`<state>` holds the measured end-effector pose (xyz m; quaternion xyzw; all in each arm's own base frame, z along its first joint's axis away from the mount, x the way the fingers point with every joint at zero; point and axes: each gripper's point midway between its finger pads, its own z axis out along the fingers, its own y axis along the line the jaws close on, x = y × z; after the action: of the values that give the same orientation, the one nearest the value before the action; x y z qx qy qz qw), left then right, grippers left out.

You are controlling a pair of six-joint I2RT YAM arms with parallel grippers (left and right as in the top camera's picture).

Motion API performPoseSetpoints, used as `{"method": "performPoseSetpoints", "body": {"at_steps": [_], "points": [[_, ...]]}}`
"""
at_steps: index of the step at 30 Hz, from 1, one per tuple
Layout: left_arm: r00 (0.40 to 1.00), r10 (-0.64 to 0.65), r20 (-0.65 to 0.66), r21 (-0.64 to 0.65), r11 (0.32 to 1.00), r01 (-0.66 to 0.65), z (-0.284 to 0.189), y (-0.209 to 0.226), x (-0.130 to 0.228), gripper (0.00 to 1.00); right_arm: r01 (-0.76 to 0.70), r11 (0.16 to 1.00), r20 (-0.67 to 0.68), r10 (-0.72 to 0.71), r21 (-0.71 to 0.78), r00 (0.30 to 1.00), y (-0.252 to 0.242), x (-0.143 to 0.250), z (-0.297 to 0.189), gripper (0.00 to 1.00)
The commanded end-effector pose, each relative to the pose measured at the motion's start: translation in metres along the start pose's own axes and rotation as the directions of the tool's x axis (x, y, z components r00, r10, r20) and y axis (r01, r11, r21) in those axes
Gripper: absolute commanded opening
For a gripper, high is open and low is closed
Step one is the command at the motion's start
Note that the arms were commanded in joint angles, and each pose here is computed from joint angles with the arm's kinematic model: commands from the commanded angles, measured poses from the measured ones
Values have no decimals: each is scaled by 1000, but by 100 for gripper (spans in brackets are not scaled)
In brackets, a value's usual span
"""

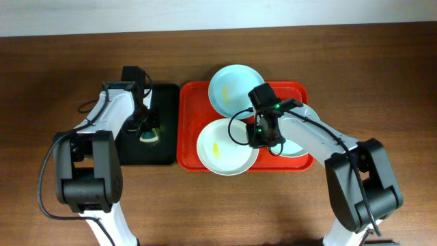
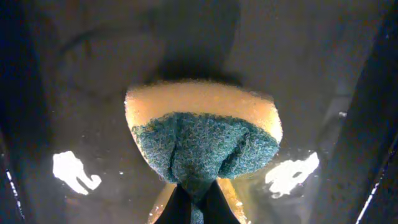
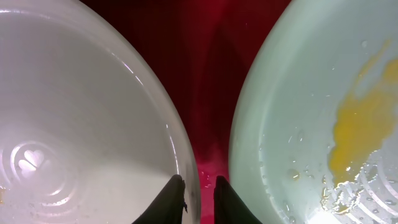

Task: Clean dirty plates on tray and stack at the side
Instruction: 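Lower left gripper onto the sponge and pinch it, then lift the sponge with the left gripper and carry it toward the plates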

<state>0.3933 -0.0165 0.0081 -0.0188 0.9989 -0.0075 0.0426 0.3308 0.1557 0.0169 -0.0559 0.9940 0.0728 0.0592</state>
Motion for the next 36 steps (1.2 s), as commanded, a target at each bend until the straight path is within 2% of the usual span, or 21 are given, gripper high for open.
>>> {"method": "performPoseSetpoints", "body": {"at_steps": [1,4,7,9,10,11,16,19,24,28,36], "points": [[1000,3,-25,-9,1000,-3,8,0,8,0,-4,1000,-13,4,0,1000,1,4,3,24],[1000,1,2,-7,1000,-1,-3,0,4,0,-4,1000,-14,4,0,1000,1,4,3,25],[996,0,90,0,1000,0,-35,-1,-7,0,-4,1000,-14,4,0,1000,1,4,3,27],[989,1,149,5,1000,-1,-56,-2,-13,0,-4,1000,-14,4,0,1000,1,4,3,18],[983,1,182,7,1000,-3,-68,-2,-15,0,-4,1000,-14,4,0,1000,1,5,3,8],[972,0,234,12,1000,-3,-88,-3,-19,0,-4,1000,-15,4,-2,1000,1,5,3,4],[943,-34,330,30,999,26,-135,-3,-16,0,-5,996,-28,2,-88,1000,16,6,3,4],[943,-34,332,30,999,25,-139,-3,-13,0,-16,994,-30,13,-108,999,20,6,2,4],[945,-32,325,26,999,24,-131,-3,-11,0,-175,980,-45,171,-99,984,19,6,4,4],[943,-31,331,27,999,24,-121,-3,-11,0,-237,966,-41,234,-102,971,20,3,5,4],[943,-31,332,27,999,24,-109,-2,-9,0,-258,959,-7,259,-114,966,22,-6,5,4]]}}
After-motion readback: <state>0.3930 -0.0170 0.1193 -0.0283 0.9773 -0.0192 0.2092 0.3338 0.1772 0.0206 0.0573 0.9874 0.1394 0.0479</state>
